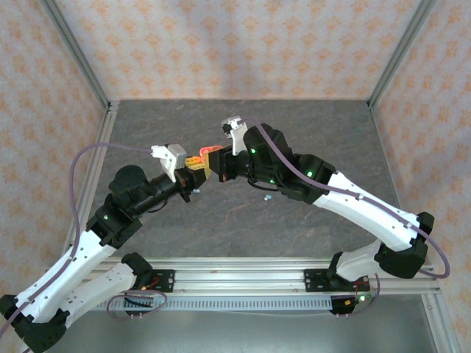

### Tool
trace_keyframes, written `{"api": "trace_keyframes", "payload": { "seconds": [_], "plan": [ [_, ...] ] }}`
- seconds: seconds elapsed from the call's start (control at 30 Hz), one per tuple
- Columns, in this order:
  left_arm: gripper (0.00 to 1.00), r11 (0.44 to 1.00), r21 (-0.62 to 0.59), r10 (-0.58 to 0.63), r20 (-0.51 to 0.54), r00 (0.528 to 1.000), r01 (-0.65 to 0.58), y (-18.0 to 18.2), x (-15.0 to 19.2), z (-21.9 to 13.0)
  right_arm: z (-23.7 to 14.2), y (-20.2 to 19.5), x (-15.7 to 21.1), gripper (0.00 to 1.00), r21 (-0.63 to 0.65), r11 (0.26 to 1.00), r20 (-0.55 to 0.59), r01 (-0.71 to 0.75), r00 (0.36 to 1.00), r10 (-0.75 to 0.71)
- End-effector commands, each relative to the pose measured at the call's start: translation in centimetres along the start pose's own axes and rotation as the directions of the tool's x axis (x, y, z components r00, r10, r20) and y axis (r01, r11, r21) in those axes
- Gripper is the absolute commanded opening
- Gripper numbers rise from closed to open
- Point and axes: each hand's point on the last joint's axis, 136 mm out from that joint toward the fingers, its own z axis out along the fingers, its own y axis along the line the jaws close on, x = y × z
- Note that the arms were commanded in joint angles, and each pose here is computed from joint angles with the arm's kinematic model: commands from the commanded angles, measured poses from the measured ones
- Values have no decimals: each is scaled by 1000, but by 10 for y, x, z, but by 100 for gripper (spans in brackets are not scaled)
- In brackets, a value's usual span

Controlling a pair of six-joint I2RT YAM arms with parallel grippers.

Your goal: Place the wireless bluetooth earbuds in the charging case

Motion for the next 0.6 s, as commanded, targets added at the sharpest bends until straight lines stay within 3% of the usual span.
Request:
{"api": "trace_keyframes", "payload": {
  "seconds": [0.0, 0.57],
  "plan": [
    [0, 999, 10, 46, 109, 993, -47, -9, -31, -10, -1, -6, 16, 11, 24, 1000, -54, -5, 999, 7],
    [0, 998, -1, 61, 99, 993, -61, -8, -32, -14, -1, -7, 17, 23, 25, 999, -54, 19, 998, -18]
  ]
}}
